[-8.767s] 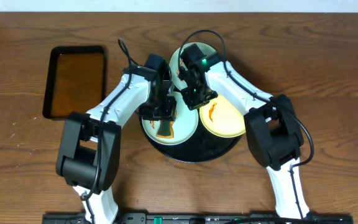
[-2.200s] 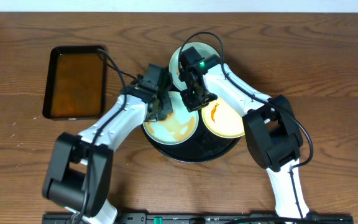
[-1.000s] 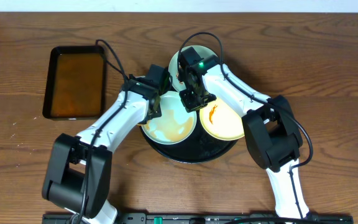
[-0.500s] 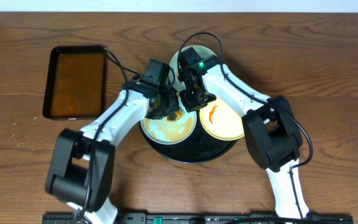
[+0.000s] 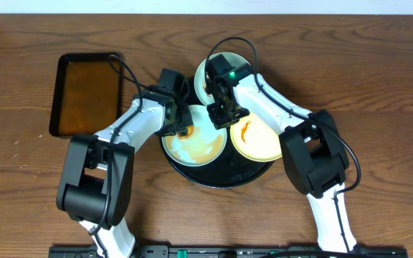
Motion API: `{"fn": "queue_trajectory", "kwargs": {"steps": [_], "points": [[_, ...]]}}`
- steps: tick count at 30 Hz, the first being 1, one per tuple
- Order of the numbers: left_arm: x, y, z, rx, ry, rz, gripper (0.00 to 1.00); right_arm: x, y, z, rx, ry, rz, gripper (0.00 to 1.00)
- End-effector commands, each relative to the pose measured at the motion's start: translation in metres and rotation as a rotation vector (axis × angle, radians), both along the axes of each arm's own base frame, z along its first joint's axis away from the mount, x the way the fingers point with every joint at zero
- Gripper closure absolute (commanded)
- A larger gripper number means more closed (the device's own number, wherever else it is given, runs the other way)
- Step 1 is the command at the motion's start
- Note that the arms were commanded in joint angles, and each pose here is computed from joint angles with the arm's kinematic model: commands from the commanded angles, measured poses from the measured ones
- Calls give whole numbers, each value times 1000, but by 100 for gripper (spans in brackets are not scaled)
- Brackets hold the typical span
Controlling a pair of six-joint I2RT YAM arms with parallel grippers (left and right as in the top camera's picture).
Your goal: Clean dirty plates on tray and stack at the side
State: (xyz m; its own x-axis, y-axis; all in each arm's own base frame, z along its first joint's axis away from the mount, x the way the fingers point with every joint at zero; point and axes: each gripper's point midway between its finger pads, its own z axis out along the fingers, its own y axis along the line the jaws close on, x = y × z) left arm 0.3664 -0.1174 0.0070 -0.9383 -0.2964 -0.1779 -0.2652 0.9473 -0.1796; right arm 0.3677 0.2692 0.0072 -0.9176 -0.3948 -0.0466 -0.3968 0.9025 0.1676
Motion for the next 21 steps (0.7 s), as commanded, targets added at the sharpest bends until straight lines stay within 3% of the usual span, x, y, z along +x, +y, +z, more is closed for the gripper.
{"fn": "queue_trajectory", "kwargs": {"steps": [1,6,14,21], "points": [[2,52,-6,276,-22,-1,92,-9,-3,-10,-23,32,3,99],[0,64,28,352,-33,-33,93,-6,-5,-10,-36,15,2,99],[-2,63,133,272,-265,19,93,-7,0,-10,-10,29,-7,98],[-15,63,179,225,-375,33,93,-15,-2,-24,-18,43,-25,95]]}}
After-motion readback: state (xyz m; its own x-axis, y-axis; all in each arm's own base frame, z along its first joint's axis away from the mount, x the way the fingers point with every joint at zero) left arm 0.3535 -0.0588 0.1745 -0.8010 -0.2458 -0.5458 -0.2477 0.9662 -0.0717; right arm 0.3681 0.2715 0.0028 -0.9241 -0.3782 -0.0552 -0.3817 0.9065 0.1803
